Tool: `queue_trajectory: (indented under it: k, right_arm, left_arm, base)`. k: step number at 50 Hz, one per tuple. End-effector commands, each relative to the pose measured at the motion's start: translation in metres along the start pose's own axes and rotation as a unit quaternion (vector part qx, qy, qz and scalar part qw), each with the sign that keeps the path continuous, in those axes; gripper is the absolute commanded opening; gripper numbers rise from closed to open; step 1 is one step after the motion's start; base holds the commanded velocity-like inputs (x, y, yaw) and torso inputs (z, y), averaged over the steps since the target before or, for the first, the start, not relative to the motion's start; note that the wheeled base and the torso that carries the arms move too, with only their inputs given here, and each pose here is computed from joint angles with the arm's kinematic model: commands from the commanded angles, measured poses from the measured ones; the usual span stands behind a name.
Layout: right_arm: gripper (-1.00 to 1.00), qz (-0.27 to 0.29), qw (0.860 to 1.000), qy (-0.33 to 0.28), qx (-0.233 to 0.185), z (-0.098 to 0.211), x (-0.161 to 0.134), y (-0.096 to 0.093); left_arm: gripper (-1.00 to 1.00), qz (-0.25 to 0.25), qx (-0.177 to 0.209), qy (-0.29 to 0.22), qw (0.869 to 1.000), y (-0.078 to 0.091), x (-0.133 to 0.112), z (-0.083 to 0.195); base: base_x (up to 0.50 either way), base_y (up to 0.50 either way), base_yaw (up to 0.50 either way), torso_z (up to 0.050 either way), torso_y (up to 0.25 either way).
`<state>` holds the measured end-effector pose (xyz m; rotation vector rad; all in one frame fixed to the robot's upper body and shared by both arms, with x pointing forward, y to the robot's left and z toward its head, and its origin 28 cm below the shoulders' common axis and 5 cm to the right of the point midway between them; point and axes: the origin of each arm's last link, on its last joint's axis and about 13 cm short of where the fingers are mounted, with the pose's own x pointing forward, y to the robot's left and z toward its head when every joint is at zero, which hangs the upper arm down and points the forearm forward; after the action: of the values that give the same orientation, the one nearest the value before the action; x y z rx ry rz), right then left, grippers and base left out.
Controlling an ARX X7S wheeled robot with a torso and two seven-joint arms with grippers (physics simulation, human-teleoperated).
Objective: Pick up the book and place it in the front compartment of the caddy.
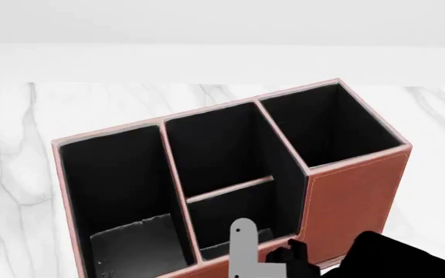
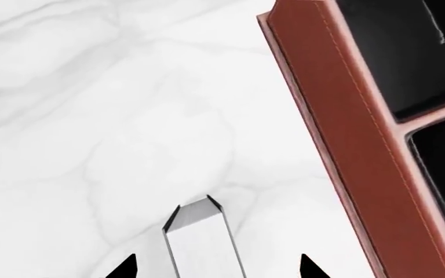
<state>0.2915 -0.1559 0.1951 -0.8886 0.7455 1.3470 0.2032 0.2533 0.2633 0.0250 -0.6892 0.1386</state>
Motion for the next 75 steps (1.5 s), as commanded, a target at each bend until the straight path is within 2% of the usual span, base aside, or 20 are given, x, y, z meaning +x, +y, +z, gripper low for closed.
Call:
queue_trajectory:
  k: [1, 20, 48, 49, 67, 75]
  right_arm:
    - [1.00, 0.012, 1.000, -0.001, -0.011, 0.005, 0.005, -0.005]
    - [1.00, 0.046, 0.999, 0.013, -0.001, -0.001, 0.020, -0.002]
    - [1.00, 0.055, 0.998, 0.024, 0.025, -0.011, 0.026, -0.003]
    - [-1.00, 0.051, 0.998, 0.023, 0.024, -0.011, 0.026, -0.003]
    - [-1.00, 0.038, 0.999, 0.020, 0.021, -0.007, 0.020, -0.007]
    - [-1.00, 0.020, 1.000, 0.014, 0.002, 0.004, 0.006, -0.012]
  left_arm:
    - [1.00, 0.006, -0.006, -0.011, 1.000, 0.002, 0.001, 0.002]
    - [1.00, 0.008, -0.004, -0.007, 1.000, 0.003, -0.001, 0.000]
    - [1.00, 0.011, -0.006, -0.009, 1.000, 0.004, 0.001, 0.001]
    - [1.00, 0.011, -0.006, -0.009, 1.000, 0.004, 0.000, 0.001]
    - [1.00, 0.014, -0.005, -0.008, 1.000, 0.005, 0.001, 0.000]
    - [1.00, 0.014, -0.004, -0.008, 1.000, 0.005, 0.001, 0.001]
  base:
    - [0.00, 0.00, 0.00, 0.000, 0.000]
    - [0.00, 0.00, 0.00, 0.000, 0.000]
    - [0.00, 0.00, 0.00, 0.000, 0.000]
    - [0.00, 0.00, 0.00, 0.000, 0.000]
    - [0.00, 0.00, 0.00, 0.000, 0.000]
    - [0.00, 0.00, 0.00, 0.000, 0.001]
